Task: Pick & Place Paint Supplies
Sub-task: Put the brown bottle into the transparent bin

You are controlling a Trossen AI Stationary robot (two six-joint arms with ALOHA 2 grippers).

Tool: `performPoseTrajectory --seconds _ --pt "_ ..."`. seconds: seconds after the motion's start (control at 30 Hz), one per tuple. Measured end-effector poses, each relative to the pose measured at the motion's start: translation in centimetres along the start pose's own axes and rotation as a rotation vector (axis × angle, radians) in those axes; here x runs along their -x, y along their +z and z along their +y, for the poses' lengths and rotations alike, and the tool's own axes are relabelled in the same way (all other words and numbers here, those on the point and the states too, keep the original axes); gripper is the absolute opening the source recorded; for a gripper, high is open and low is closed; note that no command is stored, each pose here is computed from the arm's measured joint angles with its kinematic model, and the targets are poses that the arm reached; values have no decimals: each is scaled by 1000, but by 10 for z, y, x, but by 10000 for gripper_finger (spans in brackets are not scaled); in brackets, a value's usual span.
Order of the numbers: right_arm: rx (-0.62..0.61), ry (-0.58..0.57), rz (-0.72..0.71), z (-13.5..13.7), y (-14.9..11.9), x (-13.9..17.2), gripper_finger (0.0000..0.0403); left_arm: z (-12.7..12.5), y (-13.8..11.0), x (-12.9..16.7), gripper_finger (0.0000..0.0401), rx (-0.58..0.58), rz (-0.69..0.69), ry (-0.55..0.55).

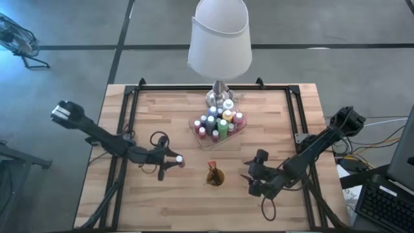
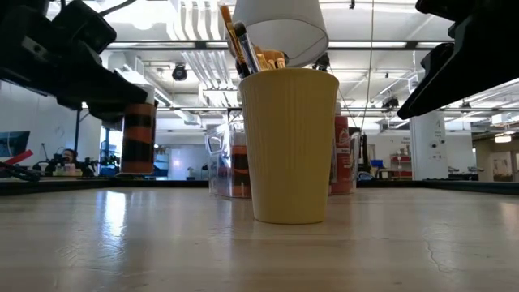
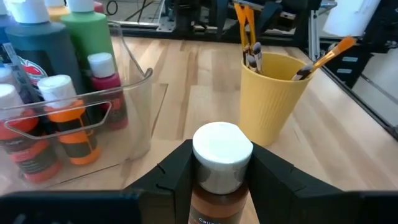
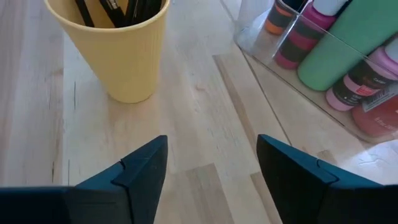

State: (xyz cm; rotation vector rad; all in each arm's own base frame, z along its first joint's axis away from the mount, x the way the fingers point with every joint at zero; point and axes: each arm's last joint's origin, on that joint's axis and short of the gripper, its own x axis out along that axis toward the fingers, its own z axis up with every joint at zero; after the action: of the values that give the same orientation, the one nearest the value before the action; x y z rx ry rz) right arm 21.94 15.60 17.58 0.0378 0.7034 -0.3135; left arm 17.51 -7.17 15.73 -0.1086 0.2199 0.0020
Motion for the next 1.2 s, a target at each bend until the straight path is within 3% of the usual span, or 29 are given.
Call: performPoseTrajectory --seconds 0.33,0.7,1.07,1.2 --pt "-4 0 -1 0 0 0 232 -5 -14 -18 131 28 -27 11" --pt "-3 -3 -4 0 0 0 268 -5 -29 -29 131 45 -3 62" --pt "-3 -3 -4 0 0 0 293 -7 -29 -34 132 47 -2 65" --pt "-3 -3 -3 0 0 0 303 -7 -29 -34 146 97 -2 65"
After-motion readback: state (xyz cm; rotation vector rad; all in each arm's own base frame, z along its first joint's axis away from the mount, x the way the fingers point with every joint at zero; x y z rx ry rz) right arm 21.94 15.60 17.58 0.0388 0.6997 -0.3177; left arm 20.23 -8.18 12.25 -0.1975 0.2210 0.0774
